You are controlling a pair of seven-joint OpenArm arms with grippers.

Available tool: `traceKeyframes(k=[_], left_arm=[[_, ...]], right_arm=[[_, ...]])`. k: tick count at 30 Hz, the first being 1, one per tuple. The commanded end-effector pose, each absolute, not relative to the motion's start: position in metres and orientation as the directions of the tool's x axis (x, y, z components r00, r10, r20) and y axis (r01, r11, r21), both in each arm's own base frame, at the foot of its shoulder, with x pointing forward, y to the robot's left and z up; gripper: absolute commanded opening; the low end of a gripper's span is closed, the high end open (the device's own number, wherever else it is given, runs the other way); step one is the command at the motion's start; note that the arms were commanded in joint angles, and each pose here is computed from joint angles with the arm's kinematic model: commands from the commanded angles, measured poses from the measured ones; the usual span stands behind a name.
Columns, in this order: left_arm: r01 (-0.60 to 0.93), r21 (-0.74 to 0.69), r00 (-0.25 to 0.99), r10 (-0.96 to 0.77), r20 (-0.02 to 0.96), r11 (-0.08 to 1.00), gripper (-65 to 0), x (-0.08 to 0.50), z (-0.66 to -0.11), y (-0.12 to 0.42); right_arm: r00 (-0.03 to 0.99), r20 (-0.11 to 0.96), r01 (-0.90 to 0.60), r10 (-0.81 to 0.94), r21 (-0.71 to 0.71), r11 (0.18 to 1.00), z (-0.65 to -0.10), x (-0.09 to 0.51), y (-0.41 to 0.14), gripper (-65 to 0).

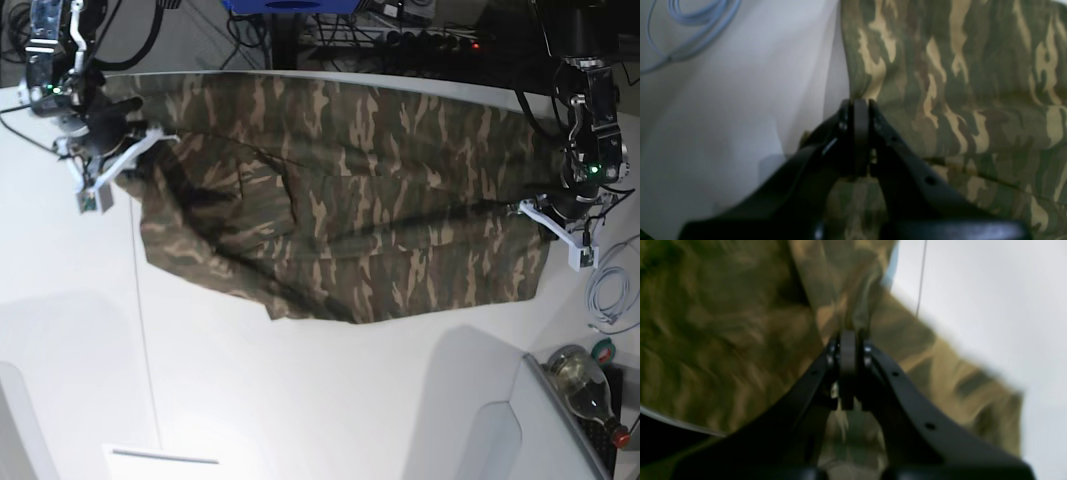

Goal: Layout the t-shirt on the table in an organized manner, then fold the t-shirt properly
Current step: 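Grasp the camouflage shirt side edges with both grippers and lift them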

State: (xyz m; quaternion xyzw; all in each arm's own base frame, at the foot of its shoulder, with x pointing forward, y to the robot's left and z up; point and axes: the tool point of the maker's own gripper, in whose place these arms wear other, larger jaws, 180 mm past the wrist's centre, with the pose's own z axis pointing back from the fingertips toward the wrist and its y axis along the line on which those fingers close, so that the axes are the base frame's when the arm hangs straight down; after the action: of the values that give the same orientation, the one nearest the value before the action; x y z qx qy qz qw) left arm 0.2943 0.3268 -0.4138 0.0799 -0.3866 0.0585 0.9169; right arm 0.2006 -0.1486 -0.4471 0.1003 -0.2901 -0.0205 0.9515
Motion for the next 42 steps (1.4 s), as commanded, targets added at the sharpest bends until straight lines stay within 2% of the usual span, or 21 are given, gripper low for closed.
traceKeyframes(k=[1, 4, 5, 9, 11, 16, 22, 25, 42], left_arm=[[-0.173, 0.121, 0.666, 0.026, 0.746, 0.978, -65.0, 0.303, -0.401, 0.335], [-0.175, 0.120, 0.678, 0.031, 0.734, 0.977, -65.0, 0.298, -0.406, 0.336], [-0.175, 0.122, 0.679, 0.030, 0.734, 0.977, -65.0, 0.298, -0.406, 0.336], [-0.171, 0.127, 0.685, 0.025, 0.728, 0.977, -65.0, 0.296, -0.409, 0.336], [-0.169, 0.127, 0.686, 0.025, 0.727, 0.977, -65.0, 0.296, -0.409, 0.335], [-0.167, 0.126, 0.688, 0.024, 0.726, 0.978, -65.0, 0.296, -0.410, 0.335], [-0.169, 0.128, 0.688, 0.024, 0.725, 0.977, -65.0, 0.296, -0.410, 0.335], [-0.176, 0.127, 0.694, 0.031, 0.719, 0.976, -65.0, 0.293, -0.413, 0.338], [-0.182, 0.125, 0.696, 0.038, 0.717, 0.975, -65.0, 0.294, -0.414, 0.340]], right_arm=[[0.821, 0.561, -0.019, -0.109, 0.217, 0.976, -0.445, 0.202, -0.147, -65.0], [0.840, 0.529, -0.007, -0.117, 0.227, 0.974, -0.456, 0.196, -0.145, -63.9], [0.840, 0.531, -0.008, -0.117, 0.228, 0.974, -0.456, 0.198, -0.145, -60.9], [0.842, 0.530, -0.019, -0.099, 0.213, 0.977, -0.443, 0.202, -0.147, -41.4], [0.812, 0.577, -0.038, -0.087, 0.201, 0.979, -0.426, 0.213, -0.147, -37.5], [0.743, 0.663, -0.060, -0.086, 0.193, 0.979, -0.400, 0.270, -0.149, -36.8], [0.816, 0.540, 0.061, -0.208, 0.278, 0.959, -0.441, 0.326, -0.169, -36.6], [0.837, 0.500, 0.082, -0.222, 0.287, 0.955, -0.454, 0.335, -0.177, -36.5], [0.822, 0.494, 0.115, -0.281, 0.341, 0.933, -0.474, 0.358, -0.169, -36.5]])
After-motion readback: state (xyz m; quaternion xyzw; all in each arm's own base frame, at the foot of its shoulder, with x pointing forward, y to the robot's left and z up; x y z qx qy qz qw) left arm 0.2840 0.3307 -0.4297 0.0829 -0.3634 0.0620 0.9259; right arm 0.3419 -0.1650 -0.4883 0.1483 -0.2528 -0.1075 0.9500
